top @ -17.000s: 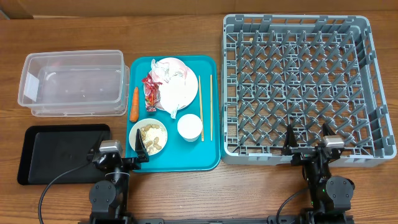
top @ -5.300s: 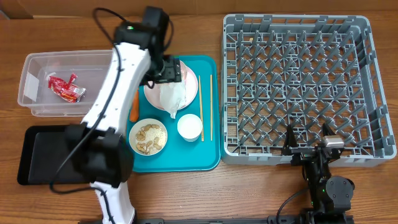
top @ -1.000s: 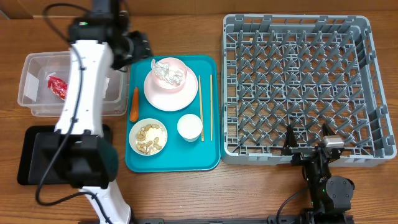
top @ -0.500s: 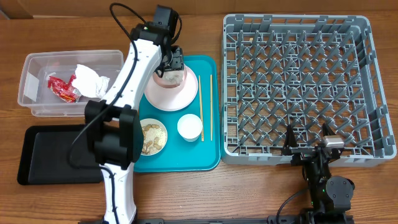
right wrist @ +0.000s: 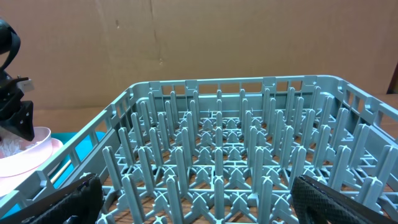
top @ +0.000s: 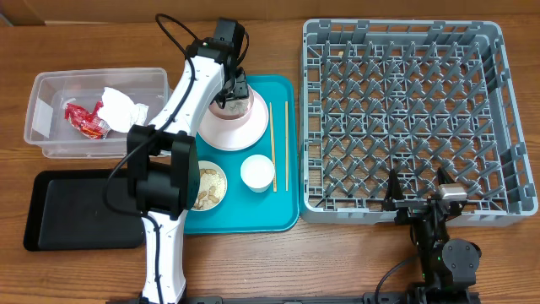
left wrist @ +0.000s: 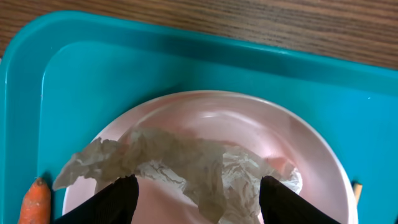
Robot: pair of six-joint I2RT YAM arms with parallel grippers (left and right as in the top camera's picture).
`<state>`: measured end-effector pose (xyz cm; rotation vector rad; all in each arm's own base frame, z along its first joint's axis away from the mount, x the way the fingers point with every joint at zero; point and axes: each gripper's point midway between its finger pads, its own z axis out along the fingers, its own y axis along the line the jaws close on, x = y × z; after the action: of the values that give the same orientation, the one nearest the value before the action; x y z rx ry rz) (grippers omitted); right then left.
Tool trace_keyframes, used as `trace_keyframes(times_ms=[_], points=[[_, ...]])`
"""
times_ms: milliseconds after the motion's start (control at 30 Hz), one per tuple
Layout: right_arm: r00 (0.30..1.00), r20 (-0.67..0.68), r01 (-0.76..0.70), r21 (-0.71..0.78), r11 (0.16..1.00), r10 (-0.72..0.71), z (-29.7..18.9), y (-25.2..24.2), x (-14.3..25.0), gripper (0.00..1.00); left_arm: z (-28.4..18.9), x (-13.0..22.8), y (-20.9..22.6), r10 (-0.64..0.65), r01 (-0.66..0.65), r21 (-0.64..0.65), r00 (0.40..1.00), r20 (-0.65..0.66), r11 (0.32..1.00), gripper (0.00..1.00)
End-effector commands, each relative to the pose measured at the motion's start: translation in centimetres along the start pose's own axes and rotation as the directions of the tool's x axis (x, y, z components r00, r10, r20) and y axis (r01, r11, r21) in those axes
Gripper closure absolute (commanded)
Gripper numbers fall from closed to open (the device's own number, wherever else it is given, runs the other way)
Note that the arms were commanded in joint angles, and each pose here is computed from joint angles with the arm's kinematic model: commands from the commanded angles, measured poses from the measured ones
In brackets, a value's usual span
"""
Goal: Sort waste into correct bins and load items into the dishwasher
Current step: 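Return the left gripper to the plate and grasp the remaining tissue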
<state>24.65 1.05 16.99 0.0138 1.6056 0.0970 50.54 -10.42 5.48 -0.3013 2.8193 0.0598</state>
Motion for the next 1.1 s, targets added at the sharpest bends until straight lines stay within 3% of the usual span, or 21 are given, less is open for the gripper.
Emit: trace_keyframes(times_ms=[0, 867, 933, 1000, 1067], points=[[1.0, -0.003, 0.004, 0.001, 1.0, -0.004, 0.1, 0.0, 0.3, 0.0, 0.0, -0.5, 0.1, -0.037, 0.038, -0.01, 0.999, 0.017, 0.999, 0.36], [1.0, -0.003, 0.004, 0.001, 1.0, -0.004, 0.1, 0.0, 0.3, 0.0, 2.2, 1.2, 0.3, -0.078, 0.077, -0.034, 0.997, -0.023, 0.996, 0.46], [1.0, -0.003, 0.004, 0.001, 1.0, -0.004, 0.1, 0.0, 0.3, 0.0, 2.2, 1.3, 0.3, -0.078, 0.077, -0.035, 0.997, -0.025, 0.996, 0.53], [1.0, -0.003, 0.004, 0.002, 1.0, -0.004, 0.1, 0.0, 0.3, 0.0, 2.2, 1.3, 0.4, -0.077, 0.077, -0.035, 0.997, -0.025, 0.996, 0.71], [1.0, -0.003, 0.004, 0.001, 1.0, -0.004, 0.1, 0.0, 0.3, 0.0, 2.2, 1.3, 0.4, -0.077, 0.076, -0.036, 0.997, -0.027, 0.996, 0.75]])
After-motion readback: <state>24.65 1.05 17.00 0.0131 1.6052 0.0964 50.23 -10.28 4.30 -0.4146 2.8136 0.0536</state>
